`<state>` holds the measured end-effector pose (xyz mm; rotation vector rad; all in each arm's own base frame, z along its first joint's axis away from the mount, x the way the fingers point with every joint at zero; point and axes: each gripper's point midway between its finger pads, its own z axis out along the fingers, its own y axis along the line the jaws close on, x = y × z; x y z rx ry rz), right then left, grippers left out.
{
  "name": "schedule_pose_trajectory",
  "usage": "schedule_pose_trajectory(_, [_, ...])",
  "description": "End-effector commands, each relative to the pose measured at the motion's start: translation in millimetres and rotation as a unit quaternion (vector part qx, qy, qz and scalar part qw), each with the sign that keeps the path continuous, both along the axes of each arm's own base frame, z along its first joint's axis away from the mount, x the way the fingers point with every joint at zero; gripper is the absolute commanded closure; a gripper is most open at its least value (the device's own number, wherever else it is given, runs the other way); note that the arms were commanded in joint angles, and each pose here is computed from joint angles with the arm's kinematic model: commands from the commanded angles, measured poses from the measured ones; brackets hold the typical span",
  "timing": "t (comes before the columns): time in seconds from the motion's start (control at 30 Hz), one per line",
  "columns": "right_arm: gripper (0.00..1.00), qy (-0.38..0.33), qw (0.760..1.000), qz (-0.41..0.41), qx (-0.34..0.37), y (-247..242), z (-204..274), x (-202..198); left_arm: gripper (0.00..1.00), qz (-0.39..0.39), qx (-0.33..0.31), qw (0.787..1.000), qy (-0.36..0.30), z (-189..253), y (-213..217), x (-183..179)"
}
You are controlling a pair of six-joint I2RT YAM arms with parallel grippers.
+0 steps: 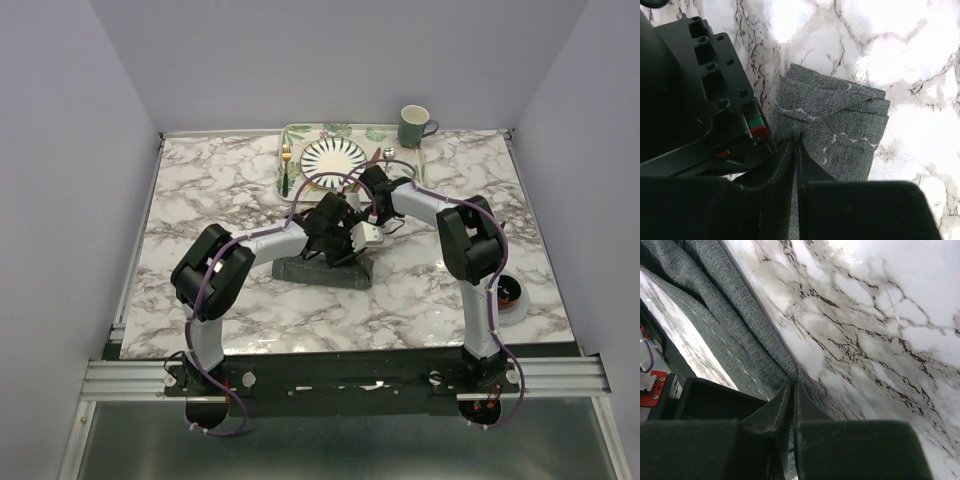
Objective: Fold the napkin into a case and place the utensils inside
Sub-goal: Stuff the top corner of the smaller-rectangle-folded napkin into the folded napkin.
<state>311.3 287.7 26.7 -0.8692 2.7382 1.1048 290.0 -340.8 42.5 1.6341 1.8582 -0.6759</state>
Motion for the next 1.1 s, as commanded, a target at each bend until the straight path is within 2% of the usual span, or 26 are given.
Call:
schedule_pose_trajectory(0.0, [0.86,-0.005,1.0,0.007,0.005,2,5,-4,0.8,-0.014,-0.02,0.999,-0.026,30,-2,-1])
schedule_pose_trajectory(0.2, [0.83,-0.027,1.0,0.003,0.01,6,18,9,0.79,-0.019,-0.024,1.0,-0.004,48,11,-26])
schedule_pose_trajectory(0.5, [0.82,-0.007,1.0,-0.002,0.007,7,12,5,0.78,-0.016,0.001,0.999,0.046,21,18,-46])
schedule_pose_trajectory(0.87, [0.82,0.016,1.0,0.0,-0.014,-3,-9,-11,0.78,0.006,-0.001,0.999,0.046,6,-9,-13])
schedule_pose_trajectory(1.07, [0.82,0.019,1.0,0.004,-0.014,-2,-11,-18,0.79,0.003,0.015,0.999,0.051,-7,-7,-12])
